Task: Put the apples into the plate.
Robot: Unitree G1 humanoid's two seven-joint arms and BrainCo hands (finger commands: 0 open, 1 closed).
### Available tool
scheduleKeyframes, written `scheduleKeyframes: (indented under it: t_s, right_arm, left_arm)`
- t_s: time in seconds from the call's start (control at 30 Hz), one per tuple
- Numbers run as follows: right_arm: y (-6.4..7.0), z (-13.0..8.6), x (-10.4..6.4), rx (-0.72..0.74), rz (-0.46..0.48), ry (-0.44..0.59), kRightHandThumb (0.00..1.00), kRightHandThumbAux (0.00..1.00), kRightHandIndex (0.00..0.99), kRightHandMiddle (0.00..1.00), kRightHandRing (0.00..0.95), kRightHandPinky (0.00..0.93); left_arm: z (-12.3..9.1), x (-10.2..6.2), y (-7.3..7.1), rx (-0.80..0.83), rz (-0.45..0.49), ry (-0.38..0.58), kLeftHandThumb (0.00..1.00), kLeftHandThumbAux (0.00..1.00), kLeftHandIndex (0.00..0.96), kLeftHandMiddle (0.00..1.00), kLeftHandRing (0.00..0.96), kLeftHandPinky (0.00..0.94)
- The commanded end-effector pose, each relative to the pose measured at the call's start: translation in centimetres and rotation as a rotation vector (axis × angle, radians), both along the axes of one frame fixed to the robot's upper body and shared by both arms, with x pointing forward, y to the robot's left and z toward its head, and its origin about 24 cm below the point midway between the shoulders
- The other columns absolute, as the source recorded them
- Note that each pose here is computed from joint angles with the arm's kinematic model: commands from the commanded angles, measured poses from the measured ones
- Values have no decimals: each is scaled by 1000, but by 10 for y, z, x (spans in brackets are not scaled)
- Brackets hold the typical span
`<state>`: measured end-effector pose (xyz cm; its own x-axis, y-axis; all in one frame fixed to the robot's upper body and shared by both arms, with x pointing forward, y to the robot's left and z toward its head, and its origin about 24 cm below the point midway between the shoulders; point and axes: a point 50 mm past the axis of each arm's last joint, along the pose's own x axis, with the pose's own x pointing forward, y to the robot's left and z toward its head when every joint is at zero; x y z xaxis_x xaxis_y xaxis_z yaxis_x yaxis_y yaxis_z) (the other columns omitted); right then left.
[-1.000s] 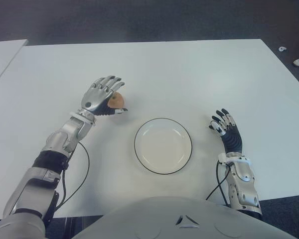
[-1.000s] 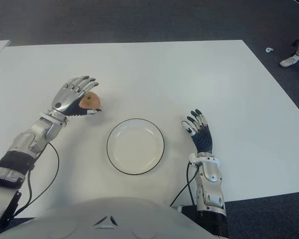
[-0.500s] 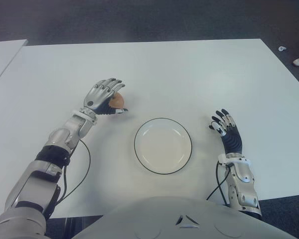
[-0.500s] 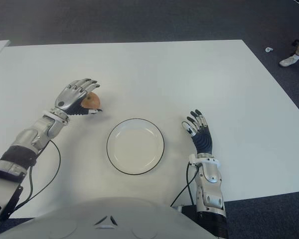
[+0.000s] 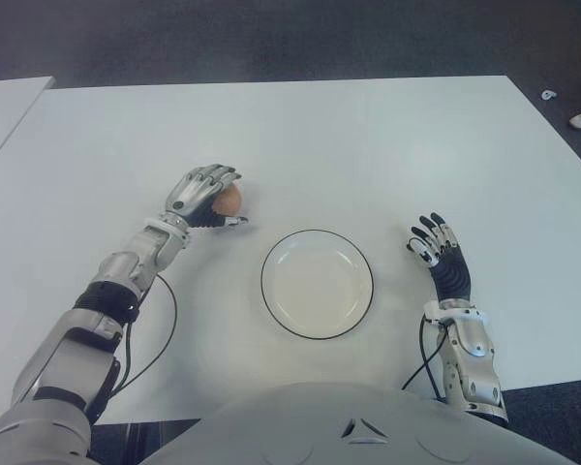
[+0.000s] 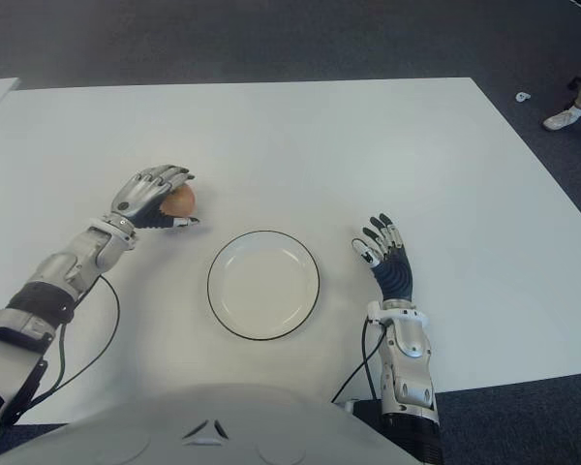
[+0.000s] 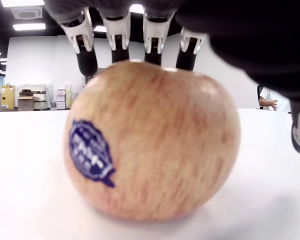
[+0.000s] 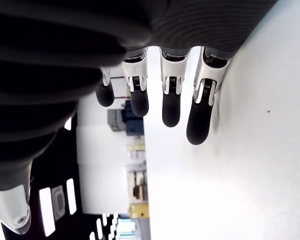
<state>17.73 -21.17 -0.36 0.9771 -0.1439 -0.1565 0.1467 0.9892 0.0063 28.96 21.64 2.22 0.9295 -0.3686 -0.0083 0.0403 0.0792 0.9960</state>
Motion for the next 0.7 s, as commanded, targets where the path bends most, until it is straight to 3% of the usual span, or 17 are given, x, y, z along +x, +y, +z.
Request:
scheduleKeyframes:
  t_s: [0.03,0.17,0.37,0.6,0.67,0.7]
  right_arm:
    - [-2,-31,-24,29,-21,181,296,635,40,127,157,180]
    - [-3,-30,-24,27,-22,181,291,636,31,118,147,160]
    - [-5,-29,-25,27,-22,181,295,632,22,113,145,173]
    - [-8,-29,-24,33,-32,184,292,623,19,123,164,198]
    - [-9,-29,-24,36,-36,183,293,622,20,126,167,203]
    - [-10,-28,-24,38,-38,182,292,619,20,129,170,204]
  left_arm:
    - [-9,-2,-1,2,11,54,333,347,152,140,127,151]
    - [-18,-4,1,3,21,71,336,341,157,150,134,157]
    - [-26,-5,1,13,21,73,358,327,207,216,199,244]
    - [-37,-8,0,30,2,85,496,396,413,551,526,529]
    - [-41,-10,0,38,2,88,531,421,449,601,577,582]
    - [-44,-12,1,45,6,85,601,517,446,636,621,638]
